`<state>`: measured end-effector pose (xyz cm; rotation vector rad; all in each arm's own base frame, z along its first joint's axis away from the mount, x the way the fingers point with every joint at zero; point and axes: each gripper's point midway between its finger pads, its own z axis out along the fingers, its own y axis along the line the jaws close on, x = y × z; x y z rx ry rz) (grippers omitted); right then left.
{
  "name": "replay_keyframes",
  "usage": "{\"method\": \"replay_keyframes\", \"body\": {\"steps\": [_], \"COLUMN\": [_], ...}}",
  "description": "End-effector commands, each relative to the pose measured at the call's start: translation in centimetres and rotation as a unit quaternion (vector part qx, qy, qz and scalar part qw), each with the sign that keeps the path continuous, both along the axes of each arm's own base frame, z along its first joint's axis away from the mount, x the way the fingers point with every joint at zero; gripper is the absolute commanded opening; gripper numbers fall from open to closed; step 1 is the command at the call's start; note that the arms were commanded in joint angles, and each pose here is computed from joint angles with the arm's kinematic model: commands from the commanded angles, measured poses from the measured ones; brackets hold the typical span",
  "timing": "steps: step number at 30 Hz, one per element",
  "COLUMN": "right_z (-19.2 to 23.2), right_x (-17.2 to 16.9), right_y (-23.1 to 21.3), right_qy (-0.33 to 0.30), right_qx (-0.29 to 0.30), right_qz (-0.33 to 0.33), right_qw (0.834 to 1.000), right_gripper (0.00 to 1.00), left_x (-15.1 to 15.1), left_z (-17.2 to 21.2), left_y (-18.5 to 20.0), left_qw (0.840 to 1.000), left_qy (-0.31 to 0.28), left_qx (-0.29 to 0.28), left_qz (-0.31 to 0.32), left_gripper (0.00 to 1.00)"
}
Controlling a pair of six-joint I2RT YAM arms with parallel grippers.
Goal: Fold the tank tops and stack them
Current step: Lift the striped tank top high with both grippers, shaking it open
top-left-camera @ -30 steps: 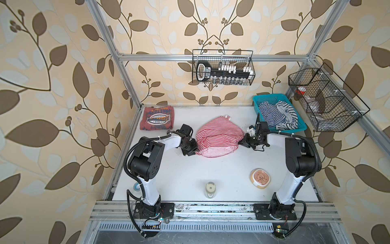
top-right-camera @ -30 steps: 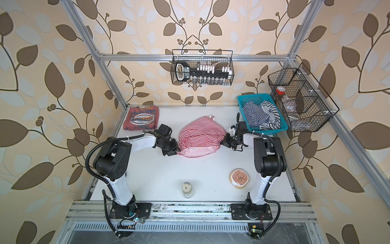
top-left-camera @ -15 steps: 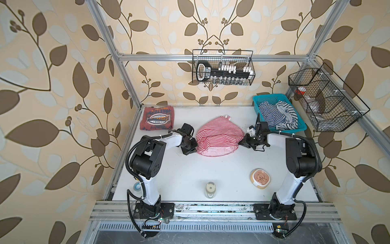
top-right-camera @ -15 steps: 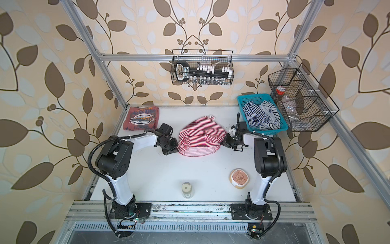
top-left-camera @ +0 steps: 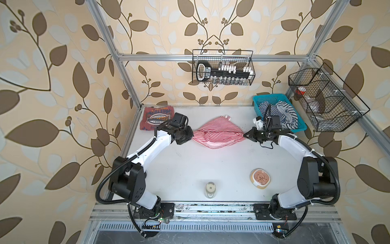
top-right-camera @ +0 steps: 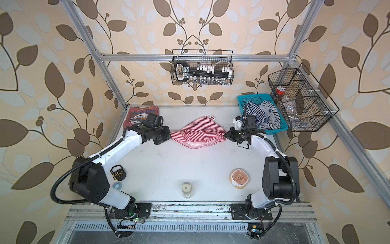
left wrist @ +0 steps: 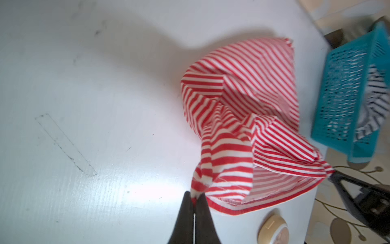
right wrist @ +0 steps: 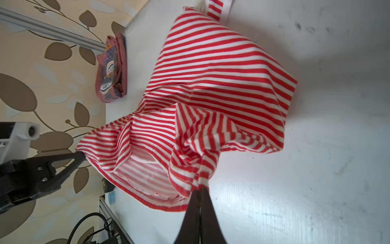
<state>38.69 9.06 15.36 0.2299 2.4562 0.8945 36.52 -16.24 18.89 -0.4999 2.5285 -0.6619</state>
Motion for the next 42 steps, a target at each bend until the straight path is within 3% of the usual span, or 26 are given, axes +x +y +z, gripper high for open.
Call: {"method": "replay_keyframes", "body": {"steps": [1, 9, 20, 27, 33, 42], "right_z": [4.8, 18.0, 35.2, 40.4, 41.2, 44.8], "right_x": [-0.2, -0.7, -6.1, -9.5, -9.0, -12.9], "right_y": [0.2, -0.2, 0.1, 0.7, 0.4, 1.1], "right_qy": [-0.051, -0.194, -0.398, -0.473, -0.477, -0.523], "right_qx": [0.004, -0.009, 0.004, 0.022, 0.022, 0.033], "right_qz": [0.020, 0.022, 0.017, 0.026, 0.020, 0.038], "right_qw": [0.998, 0.981, 0.917, 0.881, 0.878, 0.851], "right_gripper": [0.00, 0.00, 0.00, 0.00, 0.00, 0.00], "left_x": [-0.2, 0.5, -4.2, -7.6, -7.5, -11.3], "left_z": [5.2, 18.0, 33.0, 37.6, 38.0, 42.1], "left_y": [1.6, 2.6, 2.5, 2.2, 2.4, 2.7], "left_qw": [0.998, 0.977, 0.919, 0.882, 0.877, 0.843], "left_qy": [-0.060, -0.212, -0.390, -0.461, -0.471, -0.523], "left_qx": [0.015, 0.022, -0.038, -0.072, -0.062, -0.088], "left_qz": [0.008, -0.002, -0.043, -0.074, -0.071, -0.090], "left_gripper": [0.00, 0.00, 0.00, 0.00, 0.00, 0.00]}}
